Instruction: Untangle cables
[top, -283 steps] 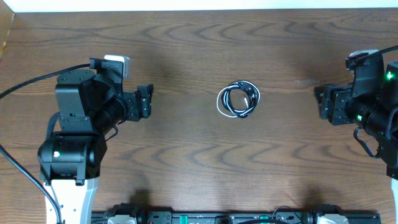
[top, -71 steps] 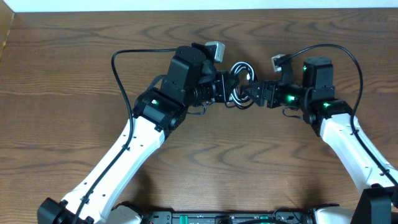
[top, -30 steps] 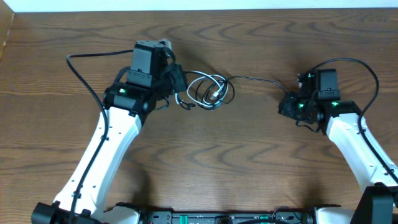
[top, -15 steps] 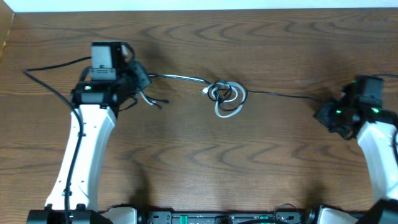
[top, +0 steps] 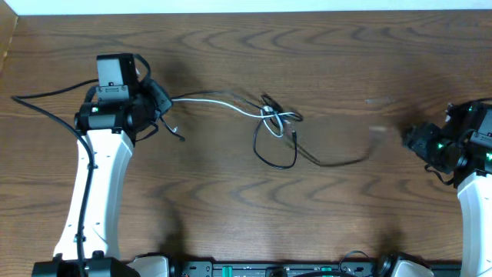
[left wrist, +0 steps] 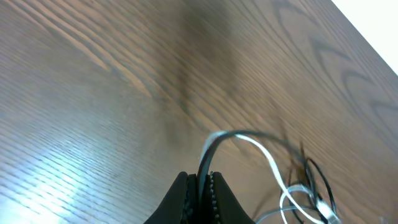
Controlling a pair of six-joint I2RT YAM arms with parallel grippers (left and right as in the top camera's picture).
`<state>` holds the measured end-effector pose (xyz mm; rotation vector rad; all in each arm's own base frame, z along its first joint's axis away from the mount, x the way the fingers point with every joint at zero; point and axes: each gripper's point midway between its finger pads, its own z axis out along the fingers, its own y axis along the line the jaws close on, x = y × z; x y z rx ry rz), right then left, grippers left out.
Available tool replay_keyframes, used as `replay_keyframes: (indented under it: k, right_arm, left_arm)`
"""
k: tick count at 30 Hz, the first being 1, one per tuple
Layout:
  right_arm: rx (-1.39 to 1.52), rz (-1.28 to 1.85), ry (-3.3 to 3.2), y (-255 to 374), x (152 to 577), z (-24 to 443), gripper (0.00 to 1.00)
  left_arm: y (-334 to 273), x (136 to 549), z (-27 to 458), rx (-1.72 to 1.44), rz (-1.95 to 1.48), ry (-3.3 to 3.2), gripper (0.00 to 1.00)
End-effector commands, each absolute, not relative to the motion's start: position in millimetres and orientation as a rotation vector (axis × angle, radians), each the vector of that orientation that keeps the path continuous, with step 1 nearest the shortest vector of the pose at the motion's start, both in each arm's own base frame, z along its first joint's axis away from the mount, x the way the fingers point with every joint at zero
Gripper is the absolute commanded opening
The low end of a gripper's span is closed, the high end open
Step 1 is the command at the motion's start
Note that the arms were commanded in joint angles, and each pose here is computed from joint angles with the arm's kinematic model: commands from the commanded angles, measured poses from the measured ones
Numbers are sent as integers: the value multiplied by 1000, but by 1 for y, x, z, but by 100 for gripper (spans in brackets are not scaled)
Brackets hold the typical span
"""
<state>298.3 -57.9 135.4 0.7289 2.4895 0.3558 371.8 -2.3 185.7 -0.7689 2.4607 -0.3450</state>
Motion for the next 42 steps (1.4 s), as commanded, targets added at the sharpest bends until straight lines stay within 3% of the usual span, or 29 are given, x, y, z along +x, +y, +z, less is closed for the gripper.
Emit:
replay_keyframes:
  k: [1,7,10,13,20,24,42]
  right_arm:
    - [518,457,2489,-37,303,145,71]
    - [179,638,2432,3,310,162,86]
    - [122,662,2432,16,311,164,82]
    - [9,686,2424,37,313,166,69]
    - [-290,717,2385,102,320,166,55]
    - [-321,660,2426,122,329,148,61]
    - [-343,638,2534,170,359,68,66]
  left_arm:
    - [-24,370,192,-720,-420,2474,7]
    - [-63,366,193,-592,-462,2514,7]
    - [-84,364,195,-530,-491,2525,8]
    - [-109,362,198,-488,-553,2529,7]
    - [-173,356,217,-266,-771,2493,8]
    - [-188,347,223,-213,-830,2498,8]
    - [-192,306,299,-85,-1002,2313,7]
